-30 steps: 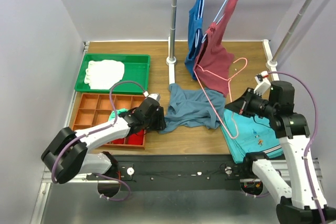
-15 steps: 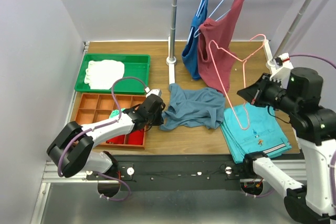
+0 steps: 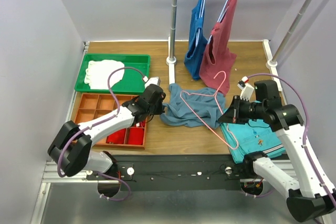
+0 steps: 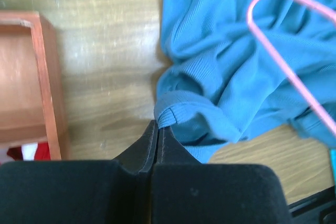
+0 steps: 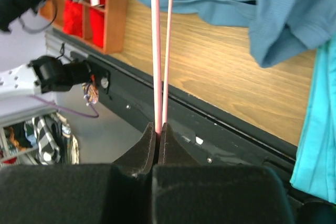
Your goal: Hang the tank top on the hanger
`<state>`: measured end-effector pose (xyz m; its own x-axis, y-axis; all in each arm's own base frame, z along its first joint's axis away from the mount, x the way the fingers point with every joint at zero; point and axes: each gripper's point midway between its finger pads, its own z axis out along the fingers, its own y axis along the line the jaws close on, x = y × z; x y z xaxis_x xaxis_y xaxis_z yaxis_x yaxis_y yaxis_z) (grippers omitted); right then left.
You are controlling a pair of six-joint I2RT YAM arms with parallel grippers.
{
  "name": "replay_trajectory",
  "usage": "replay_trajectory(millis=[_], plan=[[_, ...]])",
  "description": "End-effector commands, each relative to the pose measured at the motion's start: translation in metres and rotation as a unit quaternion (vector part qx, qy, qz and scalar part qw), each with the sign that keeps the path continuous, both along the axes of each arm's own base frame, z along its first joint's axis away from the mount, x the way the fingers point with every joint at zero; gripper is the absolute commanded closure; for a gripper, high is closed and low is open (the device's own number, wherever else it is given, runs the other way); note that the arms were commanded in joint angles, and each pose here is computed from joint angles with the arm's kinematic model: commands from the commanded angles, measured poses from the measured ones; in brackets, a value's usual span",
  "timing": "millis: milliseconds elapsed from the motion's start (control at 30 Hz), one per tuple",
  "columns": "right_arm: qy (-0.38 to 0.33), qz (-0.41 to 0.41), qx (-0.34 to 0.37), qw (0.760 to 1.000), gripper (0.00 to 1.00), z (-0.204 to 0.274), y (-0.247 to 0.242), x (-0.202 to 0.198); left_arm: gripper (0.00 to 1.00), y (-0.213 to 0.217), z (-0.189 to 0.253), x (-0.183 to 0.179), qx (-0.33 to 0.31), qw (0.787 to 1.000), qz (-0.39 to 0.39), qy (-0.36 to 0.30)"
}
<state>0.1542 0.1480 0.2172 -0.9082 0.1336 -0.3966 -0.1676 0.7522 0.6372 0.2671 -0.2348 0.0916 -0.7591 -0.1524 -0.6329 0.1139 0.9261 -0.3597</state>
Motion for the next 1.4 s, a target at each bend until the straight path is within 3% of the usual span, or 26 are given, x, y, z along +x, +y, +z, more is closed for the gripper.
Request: replay_trajectory(millis=[0, 667, 1000, 1267, 1367], plan=[[-0.045, 0.050, 0.035, 0.997, 0.99, 0.020, 0.014, -0.007, 1.00, 0.000, 0.010, 0.024, -0.014, 0.999, 0.030, -0.003], [-0.064, 0.111, 0.041, 0.991, 0.99, 0.029, 0.033, -0.014, 1.00, -0.004, 0.029, 0.065, -0.010, 0.999, 0.030, 0.002], [-0.076, 0.095, 0.000, 0.993, 0.99, 0.008, 0.030, 0.009, 1.00, -0.016, 0.047, 0.053, -0.038, 0.999, -0.025, -0.009], [-0.082, 0.131, 0.037, 0.987, 0.99, -0.001, 0.053, 0.017, 0.97, -0.016, 0.087, 0.036, -0.046, 0.993, -0.092, -0.055], [-0.087, 0.156, 0.046, 0.983, 0.99, 0.000, 0.065, 0.012, 0.96, -0.008, 0.090, 0.037, -0.018, 0.994, -0.093, -0.058]])
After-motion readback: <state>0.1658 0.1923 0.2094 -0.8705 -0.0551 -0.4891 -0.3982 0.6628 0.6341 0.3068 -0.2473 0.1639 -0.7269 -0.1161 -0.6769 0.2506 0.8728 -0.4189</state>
